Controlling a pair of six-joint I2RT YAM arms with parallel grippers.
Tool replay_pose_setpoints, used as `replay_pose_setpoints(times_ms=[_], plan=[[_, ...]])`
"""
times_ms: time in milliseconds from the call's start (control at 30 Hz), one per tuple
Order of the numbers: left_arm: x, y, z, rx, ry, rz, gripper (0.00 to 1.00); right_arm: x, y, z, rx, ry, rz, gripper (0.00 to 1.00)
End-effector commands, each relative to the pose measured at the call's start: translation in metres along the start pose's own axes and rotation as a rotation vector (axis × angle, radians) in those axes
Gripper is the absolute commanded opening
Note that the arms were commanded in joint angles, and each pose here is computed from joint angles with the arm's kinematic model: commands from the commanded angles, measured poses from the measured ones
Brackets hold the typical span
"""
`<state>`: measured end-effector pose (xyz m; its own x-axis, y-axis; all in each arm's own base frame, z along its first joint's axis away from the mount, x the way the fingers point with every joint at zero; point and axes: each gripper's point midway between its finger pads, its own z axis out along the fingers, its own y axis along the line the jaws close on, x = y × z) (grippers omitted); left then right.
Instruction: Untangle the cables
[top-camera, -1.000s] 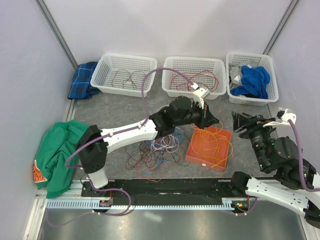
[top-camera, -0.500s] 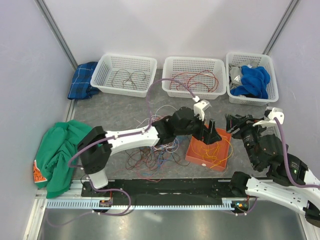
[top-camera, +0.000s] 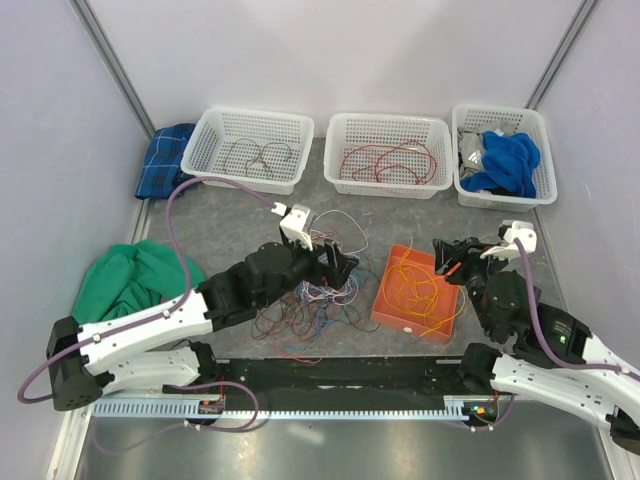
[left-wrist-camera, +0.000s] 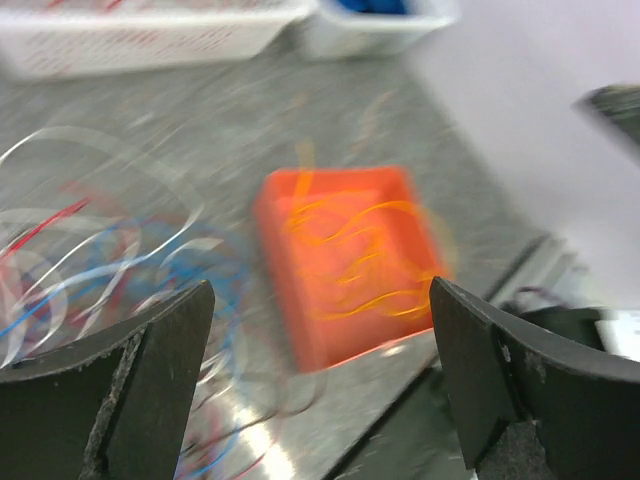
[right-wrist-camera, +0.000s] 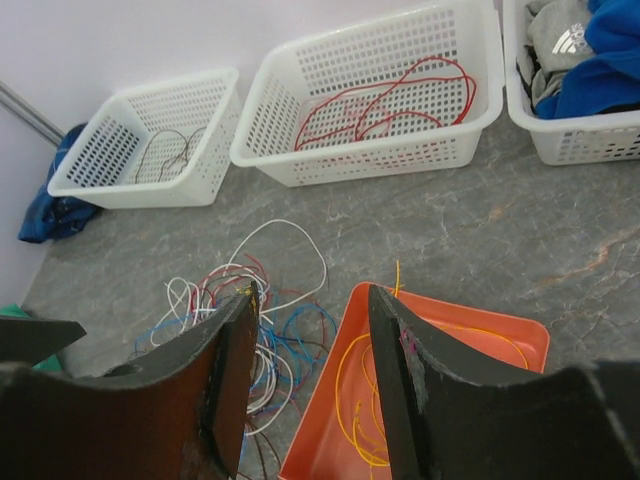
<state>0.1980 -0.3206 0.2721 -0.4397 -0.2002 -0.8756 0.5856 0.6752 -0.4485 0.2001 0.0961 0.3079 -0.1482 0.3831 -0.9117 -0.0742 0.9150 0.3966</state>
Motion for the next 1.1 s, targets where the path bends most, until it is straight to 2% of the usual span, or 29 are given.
replay_pose_setpoints(times_ms=[0, 200, 333, 400, 533, 600, 700, 800, 833, 900, 933, 1000, 1033, 1067], plan=[[0.055, 0.075, -0.009, -0.288, 0.115, 0.081, 0.95, 0.015, 0.012, 0.006, -0.031, 0.025, 0.023, 0.55], [0.077, 0.085, 0.002, -0.350, 0.182, -0.050, 1.00, 0.031, 0.022, 0.013, -0.051, 0.066, 0.007, 0.55], [0.098, 0.078, 0.007, -0.358, 0.212, -0.256, 1.00, 0.037, 0.021, 0.013, -0.049, 0.076, 0.010, 0.55], [0.106, 0.080, 0.011, -0.382, 0.220, -0.309, 1.00, 0.039, 0.021, 0.014, -0.049, 0.079, 0.008, 0.55], [0.109, 0.079, 0.026, -0.380, 0.179, -0.376, 0.99, 0.040, 0.022, 0.015, -0.047, 0.081, 0.006, 0.55], [0.109, 0.082, 0.033, -0.389, 0.162, -0.395, 0.96, 0.041, 0.024, 0.016, -0.051, 0.084, 0.002, 0.56], [0.113, 0.091, 0.046, -0.411, 0.159, -0.445, 0.87, 0.041, 0.023, 0.015, -0.054, 0.085, 0.004, 0.55], [0.110, 0.101, 0.057, -0.427, 0.132, -0.493, 0.73, 0.042, 0.025, 0.014, -0.068, 0.092, 0.010, 0.56], [0.108, 0.106, 0.059, -0.435, 0.120, -0.499, 0.63, 0.043, 0.024, 0.014, -0.066, 0.092, 0.007, 0.56], [0.102, 0.107, 0.064, -0.421, 0.100, -0.498, 0.54, 0.047, 0.022, 0.015, -0.058, 0.094, 0.000, 0.56], [0.100, 0.111, 0.066, -0.423, 0.101, -0.489, 0.40, 0.048, 0.020, 0.015, -0.051, 0.096, -0.005, 0.56], [0.095, 0.112, 0.067, -0.422, 0.102, -0.478, 0.24, 0.050, 0.020, 0.016, -0.049, 0.099, -0.010, 0.56], [0.091, 0.112, 0.066, -0.418, 0.097, -0.464, 0.10, 0.051, 0.020, 0.016, -0.048, 0.100, -0.011, 0.56], [0.085, 0.111, 0.065, -0.409, 0.087, -0.454, 0.05, 0.051, 0.020, 0.016, -0.049, 0.101, -0.016, 0.55]])
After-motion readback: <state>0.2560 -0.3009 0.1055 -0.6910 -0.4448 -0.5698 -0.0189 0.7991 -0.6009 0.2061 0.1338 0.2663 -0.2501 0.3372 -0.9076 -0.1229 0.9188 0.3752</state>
